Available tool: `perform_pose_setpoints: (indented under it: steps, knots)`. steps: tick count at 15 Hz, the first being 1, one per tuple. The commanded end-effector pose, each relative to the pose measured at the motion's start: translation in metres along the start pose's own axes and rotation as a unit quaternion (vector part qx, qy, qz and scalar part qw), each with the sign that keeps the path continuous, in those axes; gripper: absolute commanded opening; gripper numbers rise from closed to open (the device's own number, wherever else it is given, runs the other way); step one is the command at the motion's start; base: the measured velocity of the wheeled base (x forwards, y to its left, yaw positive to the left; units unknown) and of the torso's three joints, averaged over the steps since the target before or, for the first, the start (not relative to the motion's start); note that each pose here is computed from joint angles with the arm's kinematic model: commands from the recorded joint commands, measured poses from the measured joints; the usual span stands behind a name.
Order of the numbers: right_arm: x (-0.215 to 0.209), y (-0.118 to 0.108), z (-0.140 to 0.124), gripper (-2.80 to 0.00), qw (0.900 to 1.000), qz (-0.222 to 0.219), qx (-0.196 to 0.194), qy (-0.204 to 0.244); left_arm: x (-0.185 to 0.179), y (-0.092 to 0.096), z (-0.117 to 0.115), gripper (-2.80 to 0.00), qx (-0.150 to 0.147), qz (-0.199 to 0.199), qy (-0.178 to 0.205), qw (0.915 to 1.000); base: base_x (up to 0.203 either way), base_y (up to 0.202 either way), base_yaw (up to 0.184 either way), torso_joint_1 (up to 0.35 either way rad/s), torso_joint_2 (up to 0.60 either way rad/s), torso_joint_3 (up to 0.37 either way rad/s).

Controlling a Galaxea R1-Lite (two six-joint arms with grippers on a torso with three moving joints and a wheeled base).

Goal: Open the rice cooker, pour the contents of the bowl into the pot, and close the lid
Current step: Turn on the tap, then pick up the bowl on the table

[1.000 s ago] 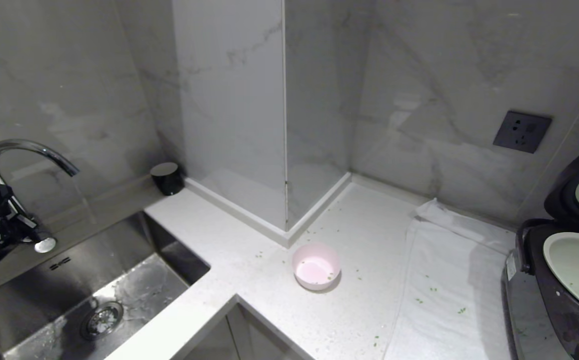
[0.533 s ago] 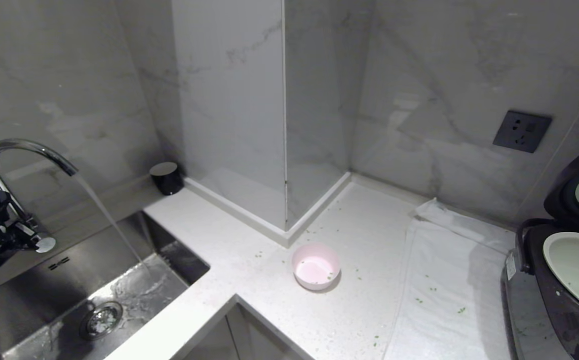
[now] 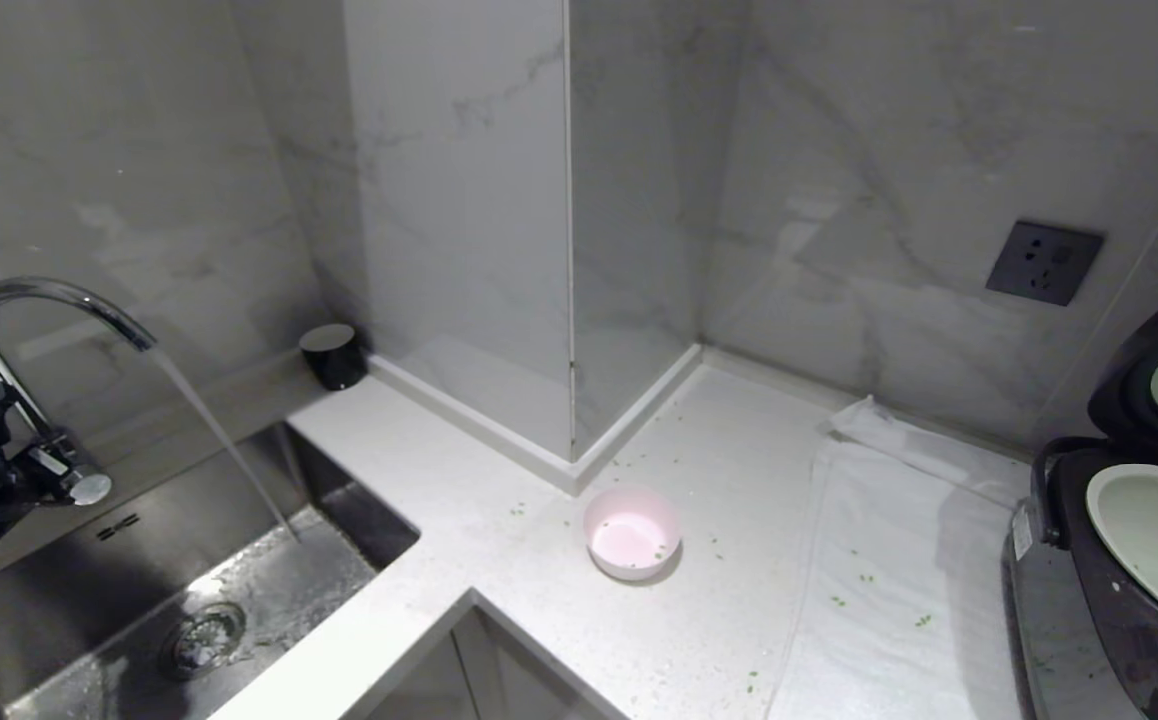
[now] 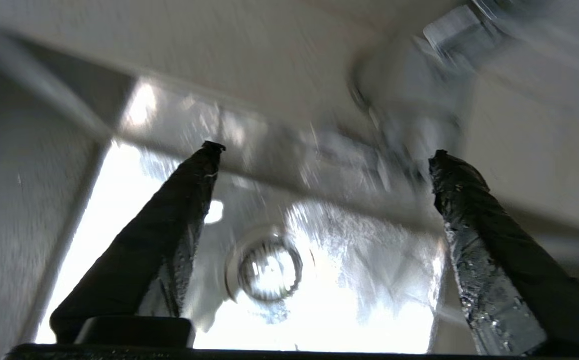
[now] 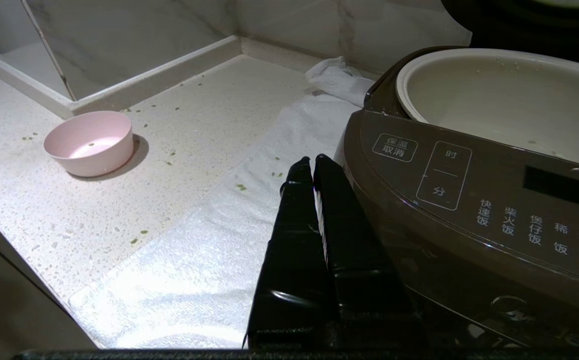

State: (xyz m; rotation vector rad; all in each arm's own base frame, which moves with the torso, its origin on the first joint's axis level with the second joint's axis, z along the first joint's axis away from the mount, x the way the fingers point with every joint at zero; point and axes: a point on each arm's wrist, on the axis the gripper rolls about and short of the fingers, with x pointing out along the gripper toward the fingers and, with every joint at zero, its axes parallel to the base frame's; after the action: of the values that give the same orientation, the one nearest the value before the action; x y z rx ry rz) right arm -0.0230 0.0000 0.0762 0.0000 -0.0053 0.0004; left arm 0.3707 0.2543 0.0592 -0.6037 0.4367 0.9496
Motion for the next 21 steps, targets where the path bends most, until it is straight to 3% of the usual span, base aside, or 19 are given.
perform_pose_setpoints:
  steps: [1,6,10,16,21]
  knots:
    - [0.0,0.0,0.0,-2.8,1.0,0.0,0.0,0.0,-0.045,-0.006,0.009,0.0,-0.003,-0.03,-0.004,0.9995,0.0,0.0,0.0,0.0,0.0,0.0]
    - [0.0,0.0,0.0,-2.8,1.0,0.001,0.0,0.0,-0.121,-0.022,-0.011,0.0,0.023,-0.102,0.029,0.9941,0.0,0.0,0.0,0.0,0.0,0.0]
    - [0.0,0.0,0.0,-2.8,1.0,0.0,0.0,0.0,-0.17,-0.045,-0.054,0.0,0.08,-0.174,0.082,0.978,0.0,0.0,0.0,0.0,0.0,0.0]
    - [0.0,0.0,0.0,-2.8,1.0,0.0,0.0,0.0,-0.237,-0.093,-0.104,0.0,0.161,-0.287,0.128,0.9356,0.0,0.0,0.0,0.0,0.0,0.0]
    - [0.0,0.0,0.0,-2.8,1.0,0.0,0.0,0.001,-0.278,-0.14,-0.177,0.0,0.253,-0.356,0.184,0.8804,0.0,0.0,0.0,0.0,0.0,0.0]
